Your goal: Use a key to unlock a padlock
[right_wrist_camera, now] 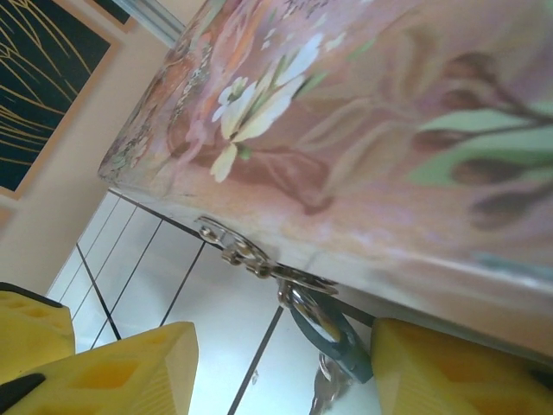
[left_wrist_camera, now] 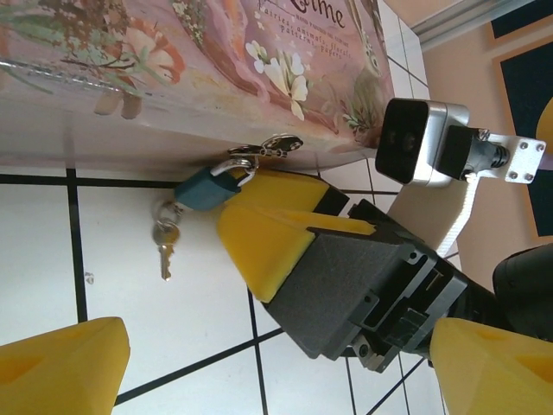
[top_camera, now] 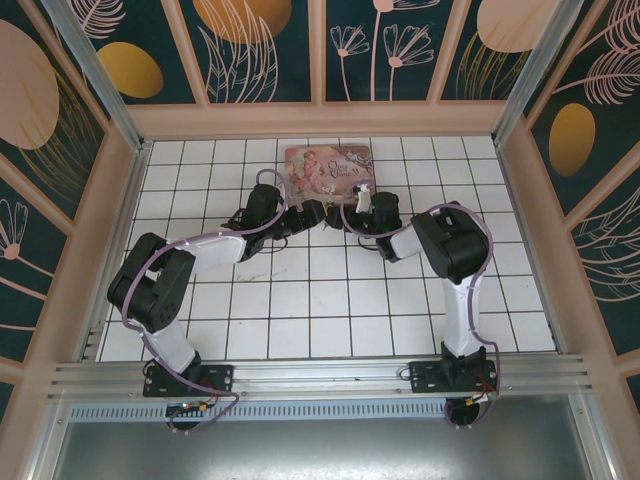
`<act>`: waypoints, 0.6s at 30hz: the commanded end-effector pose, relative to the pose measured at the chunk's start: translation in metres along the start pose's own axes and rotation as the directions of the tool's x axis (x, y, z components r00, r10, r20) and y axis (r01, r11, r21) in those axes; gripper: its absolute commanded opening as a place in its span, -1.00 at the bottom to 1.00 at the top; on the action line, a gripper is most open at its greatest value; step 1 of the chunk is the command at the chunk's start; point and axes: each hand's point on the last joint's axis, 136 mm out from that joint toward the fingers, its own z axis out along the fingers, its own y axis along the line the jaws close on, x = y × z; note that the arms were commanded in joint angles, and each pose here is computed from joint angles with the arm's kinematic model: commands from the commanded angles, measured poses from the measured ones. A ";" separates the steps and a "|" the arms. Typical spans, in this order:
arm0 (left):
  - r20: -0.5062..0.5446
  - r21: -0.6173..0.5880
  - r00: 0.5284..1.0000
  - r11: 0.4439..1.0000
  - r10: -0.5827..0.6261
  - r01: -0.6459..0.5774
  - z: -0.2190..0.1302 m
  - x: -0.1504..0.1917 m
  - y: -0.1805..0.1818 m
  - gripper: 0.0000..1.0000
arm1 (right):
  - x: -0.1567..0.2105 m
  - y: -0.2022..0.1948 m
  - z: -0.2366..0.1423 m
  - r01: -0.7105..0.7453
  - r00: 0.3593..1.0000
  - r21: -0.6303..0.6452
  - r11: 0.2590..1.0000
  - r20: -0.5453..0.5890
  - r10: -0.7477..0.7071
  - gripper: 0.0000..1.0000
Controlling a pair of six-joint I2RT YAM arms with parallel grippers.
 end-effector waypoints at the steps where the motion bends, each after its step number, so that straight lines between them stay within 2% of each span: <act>1: 0.005 0.032 1.000 0.999 0.000 0.000 0.002 -0.003 -0.004 0.80 | 0.010 -0.003 0.008 -0.027 0.999 -0.011 1.000 -0.040 0.027 0.08; 9: 0.009 0.045 1.000 0.999 -0.007 0.006 0.002 -0.004 -0.007 0.80 | 0.015 -0.015 0.015 -0.045 0.998 0.033 0.998 -0.046 0.047 -0.02; 18: 0.009 0.061 1.000 0.998 -0.011 0.011 0.002 -0.005 -0.011 0.80 | 0.019 -0.023 0.017 -0.058 0.997 0.061 0.996 -0.051 0.061 -0.40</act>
